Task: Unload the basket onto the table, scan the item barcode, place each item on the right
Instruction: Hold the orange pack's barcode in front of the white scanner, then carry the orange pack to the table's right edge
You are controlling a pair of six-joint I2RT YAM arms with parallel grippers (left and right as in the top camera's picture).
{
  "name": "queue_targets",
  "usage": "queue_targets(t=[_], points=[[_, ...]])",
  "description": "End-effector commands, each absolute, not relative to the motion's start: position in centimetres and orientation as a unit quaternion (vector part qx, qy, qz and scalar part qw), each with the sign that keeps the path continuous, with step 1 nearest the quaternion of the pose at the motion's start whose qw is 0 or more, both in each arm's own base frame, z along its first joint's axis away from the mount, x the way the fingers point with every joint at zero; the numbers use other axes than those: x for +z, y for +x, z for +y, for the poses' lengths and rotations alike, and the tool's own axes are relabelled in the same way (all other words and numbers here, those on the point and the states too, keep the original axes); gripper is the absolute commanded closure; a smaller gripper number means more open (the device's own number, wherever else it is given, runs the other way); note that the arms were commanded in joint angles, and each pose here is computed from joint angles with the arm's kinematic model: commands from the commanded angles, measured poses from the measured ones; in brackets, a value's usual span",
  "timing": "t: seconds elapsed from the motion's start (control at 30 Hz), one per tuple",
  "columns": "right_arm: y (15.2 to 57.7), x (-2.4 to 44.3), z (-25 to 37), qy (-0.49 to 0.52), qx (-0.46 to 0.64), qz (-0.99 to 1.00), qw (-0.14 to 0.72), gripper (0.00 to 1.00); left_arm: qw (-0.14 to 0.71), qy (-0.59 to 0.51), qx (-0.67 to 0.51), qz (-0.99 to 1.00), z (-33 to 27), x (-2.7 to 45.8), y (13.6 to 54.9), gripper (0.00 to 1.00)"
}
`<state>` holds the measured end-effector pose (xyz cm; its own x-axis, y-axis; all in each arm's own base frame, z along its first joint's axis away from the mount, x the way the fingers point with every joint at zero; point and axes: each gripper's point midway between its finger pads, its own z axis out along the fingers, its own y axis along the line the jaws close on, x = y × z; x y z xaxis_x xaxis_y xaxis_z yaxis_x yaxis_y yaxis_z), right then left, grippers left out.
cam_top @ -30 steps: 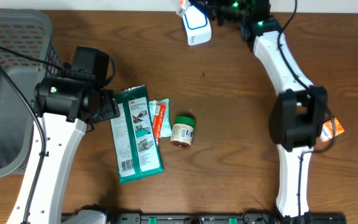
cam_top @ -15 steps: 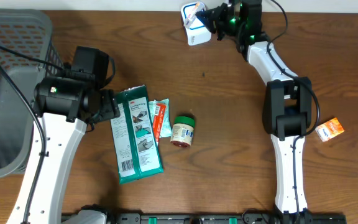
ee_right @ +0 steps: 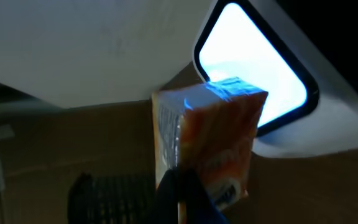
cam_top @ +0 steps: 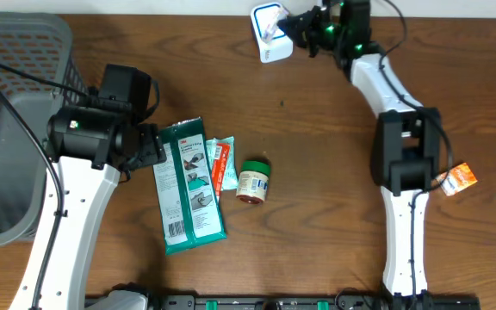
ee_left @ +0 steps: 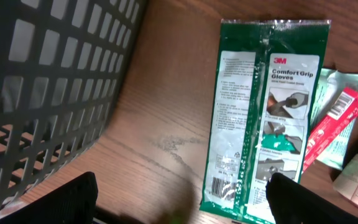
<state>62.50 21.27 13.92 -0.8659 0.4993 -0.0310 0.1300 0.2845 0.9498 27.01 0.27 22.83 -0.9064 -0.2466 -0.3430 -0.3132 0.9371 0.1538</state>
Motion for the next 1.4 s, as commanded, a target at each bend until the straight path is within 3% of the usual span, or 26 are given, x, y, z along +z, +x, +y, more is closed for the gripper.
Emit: queue_targets(t=[0.0, 0.13, 0.3, 0.63, 0.8, 0.87, 0.93, 1.0, 1.07, 1.23, 1.37], points=[[59.6, 26.7, 19.8, 0.1, 0.545, 0.788, 0.269, 0.99, 0.163, -0.144, 0.11, 0.97, 0.5, 23.0, 27.0, 0.12], [54.8, 30.2, 17.7, 0.059, 0.451, 0.837, 0.302, 0.99, 0.163, -0.144, 0.11, 0.97, 0.6, 23.0, 27.0, 0.12], [48.7, 30.3, 12.4, 0.069, 0.305, 0.905, 0.289, 0.99, 0.163, -0.144, 0.11, 0.97, 0.5, 23.0, 27.0, 0.13], [37.9, 21.9, 1.9, 0.102, -0.008, 0.991, 0.09, 0.99, 0.163, -0.144, 0.11, 0.97, 0.6, 23.0, 27.0, 0.12], [36.0, 16.6, 2.6, 0.099, 0.002, 0.995, 0.02, 0.98, 0.163, -0.144, 0.11, 0.97, 0.6, 23.0, 27.0, 0.12], [36.1, 14.3, 4.7, 0.095, 0.05, 0.994, 0.009, 0.89, 0.163, -0.144, 0.11, 0.97, 0.6, 23.0, 27.0, 0.12], [36.3, 12.0, 7.5, 0.084, 0.115, 0.99, 0.006, 0.62, 0.163, -0.144, 0.11, 0.97, 0.6, 23.0, 27.0, 0.12], [36.6, 10.1, 10.7, 0.067, 0.186, 0.98, 0.01, 0.55, 0.163, -0.144, 0.11, 0.97, 0.5, 23.0, 27.0, 0.12], [36.8, 8.3, 13.5, 0.052, 0.233, 0.971, 0.022, 0.36, 0.163, -0.144, 0.11, 0.97, 0.5, 23.0, 27.0, 0.12], [38.0, 4.3, 15.6, 0.065, 0.172, 0.979, 0.089, 0.29, 0.163, -0.144, 0.11, 0.97, 0.6, 23.0, 27.0, 0.13], [39.2, 4.0, 17.8, 0.025, 0.123, 0.979, 0.158, 0.22, 0.163, -0.144, 0.11, 0.97, 0.6, 23.0, 27.0, 0.12]])
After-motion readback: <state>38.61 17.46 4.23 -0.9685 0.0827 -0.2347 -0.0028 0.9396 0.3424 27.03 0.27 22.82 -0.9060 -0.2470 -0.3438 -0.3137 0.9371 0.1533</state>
